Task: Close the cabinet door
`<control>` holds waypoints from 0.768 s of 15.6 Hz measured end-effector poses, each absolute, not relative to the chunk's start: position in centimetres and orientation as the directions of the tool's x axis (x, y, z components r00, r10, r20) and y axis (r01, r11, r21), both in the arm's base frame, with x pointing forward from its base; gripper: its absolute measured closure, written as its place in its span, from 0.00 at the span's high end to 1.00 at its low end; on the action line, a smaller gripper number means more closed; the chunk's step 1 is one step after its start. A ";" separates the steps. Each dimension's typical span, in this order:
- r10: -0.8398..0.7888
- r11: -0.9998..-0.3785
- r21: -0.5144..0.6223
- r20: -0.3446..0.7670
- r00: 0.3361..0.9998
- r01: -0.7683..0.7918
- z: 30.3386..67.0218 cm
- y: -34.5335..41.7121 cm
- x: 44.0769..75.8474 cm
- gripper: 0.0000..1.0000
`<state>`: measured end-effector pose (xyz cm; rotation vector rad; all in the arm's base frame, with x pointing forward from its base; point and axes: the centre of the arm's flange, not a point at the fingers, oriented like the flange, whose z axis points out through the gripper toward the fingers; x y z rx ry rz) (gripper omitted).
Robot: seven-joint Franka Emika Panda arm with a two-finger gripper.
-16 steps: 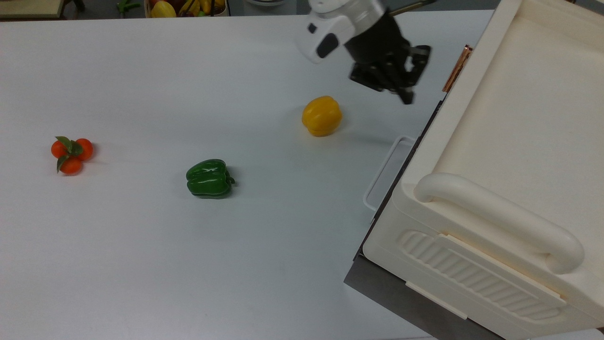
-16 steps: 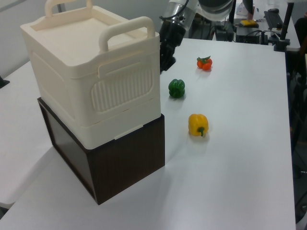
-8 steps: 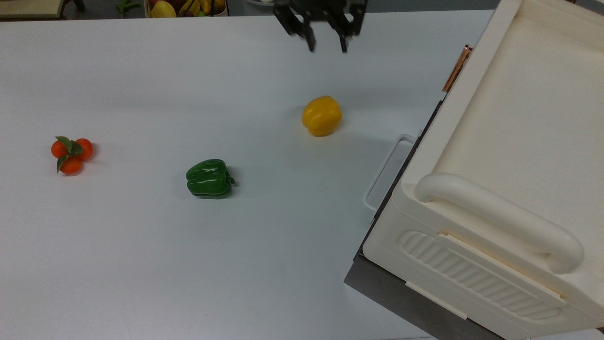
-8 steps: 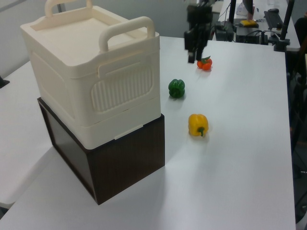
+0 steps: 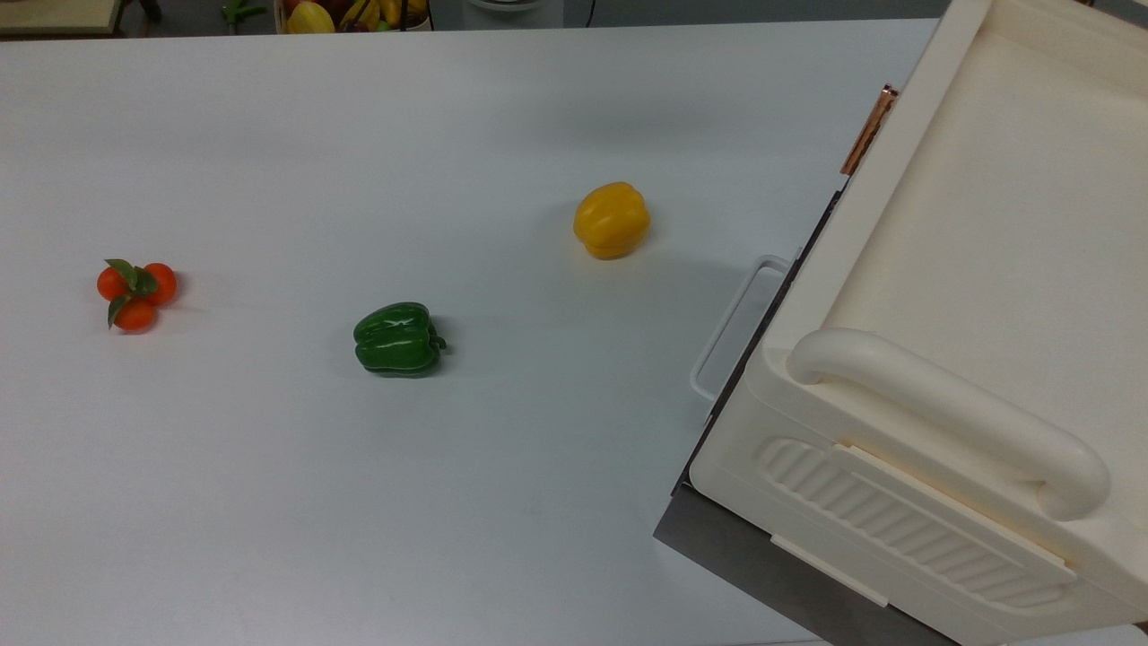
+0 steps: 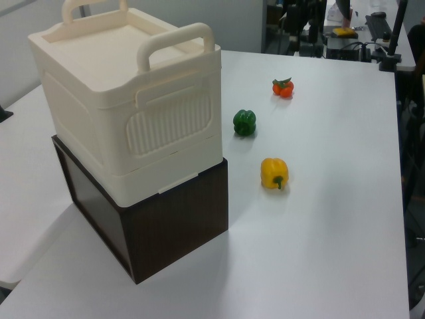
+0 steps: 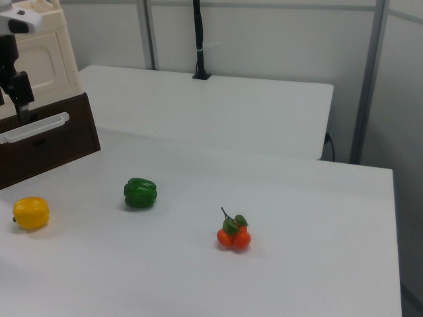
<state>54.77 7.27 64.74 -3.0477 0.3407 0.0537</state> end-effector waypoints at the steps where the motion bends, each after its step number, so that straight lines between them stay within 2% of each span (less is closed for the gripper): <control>1: -0.205 -0.976 -0.070 -0.034 0.978 -0.207 65.2 6.7 54.5 1.00; 4: -0.114 -0.991 -0.073 -0.019 0.993 -0.115 65.4 4.4 54.4 1.00; 9: 0.006 -0.997 -0.080 0.116 0.993 0.015 65.7 3.1 56.1 1.00; 12: 0.053 -0.995 -0.074 0.139 0.989 0.064 65.4 3.2 56.5 1.00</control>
